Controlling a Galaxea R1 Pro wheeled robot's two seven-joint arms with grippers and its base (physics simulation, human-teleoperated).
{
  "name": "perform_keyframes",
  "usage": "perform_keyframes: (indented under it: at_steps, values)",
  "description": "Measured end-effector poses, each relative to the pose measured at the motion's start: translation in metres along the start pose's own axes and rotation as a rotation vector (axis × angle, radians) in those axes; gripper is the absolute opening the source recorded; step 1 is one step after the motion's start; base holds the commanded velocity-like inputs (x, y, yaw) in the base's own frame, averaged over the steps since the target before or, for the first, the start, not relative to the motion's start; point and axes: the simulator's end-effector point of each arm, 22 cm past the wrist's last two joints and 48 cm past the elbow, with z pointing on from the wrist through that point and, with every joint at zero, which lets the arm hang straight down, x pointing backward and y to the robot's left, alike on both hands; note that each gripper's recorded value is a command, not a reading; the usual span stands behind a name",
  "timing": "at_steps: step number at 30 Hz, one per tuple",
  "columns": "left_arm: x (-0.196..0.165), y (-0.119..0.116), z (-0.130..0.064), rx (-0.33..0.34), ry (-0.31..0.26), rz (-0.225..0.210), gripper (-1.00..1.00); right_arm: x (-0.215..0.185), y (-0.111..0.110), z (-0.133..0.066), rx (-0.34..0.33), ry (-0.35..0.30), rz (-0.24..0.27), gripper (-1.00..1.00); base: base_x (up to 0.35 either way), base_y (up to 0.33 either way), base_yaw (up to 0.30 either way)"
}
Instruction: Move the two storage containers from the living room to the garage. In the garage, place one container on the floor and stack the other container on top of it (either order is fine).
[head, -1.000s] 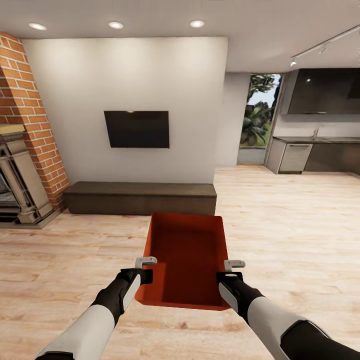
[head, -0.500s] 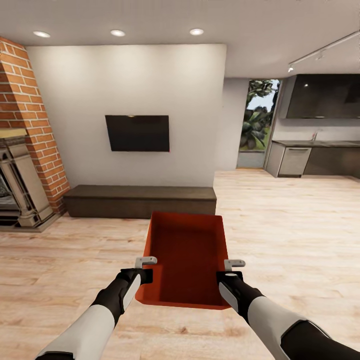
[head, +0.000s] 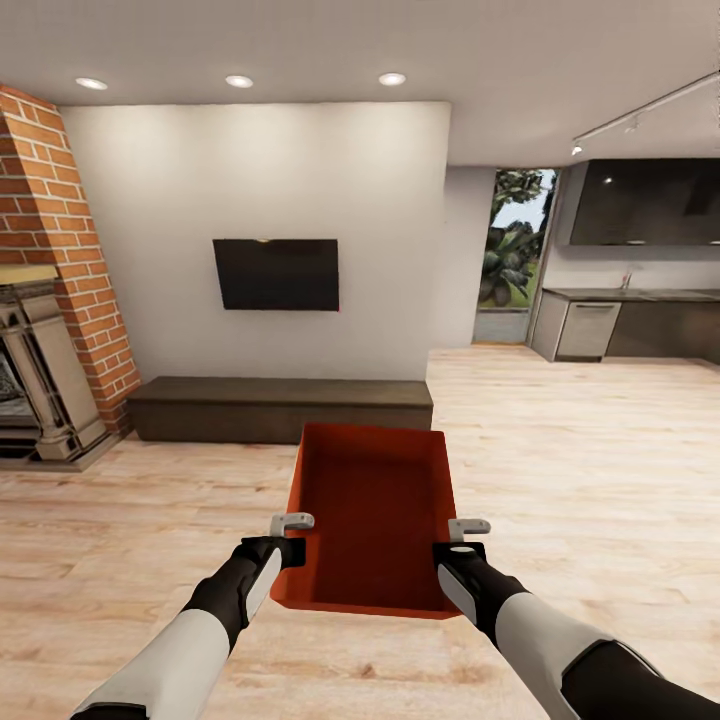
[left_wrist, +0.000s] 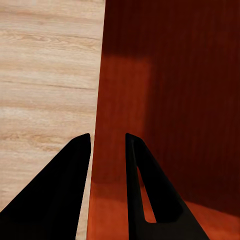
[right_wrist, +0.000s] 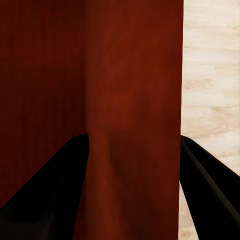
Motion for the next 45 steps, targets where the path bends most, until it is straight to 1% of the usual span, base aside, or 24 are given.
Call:
perform_keyframes:
  at_steps: [45]
  values:
    - [-0.032, -0.004, -0.027, 0.004, -0.070, 0.005, -1.00, -0.034, -0.007, -0.024, 0.003, -0.068, 0.016, -1.00, 0.000, 0.000, 0.000]
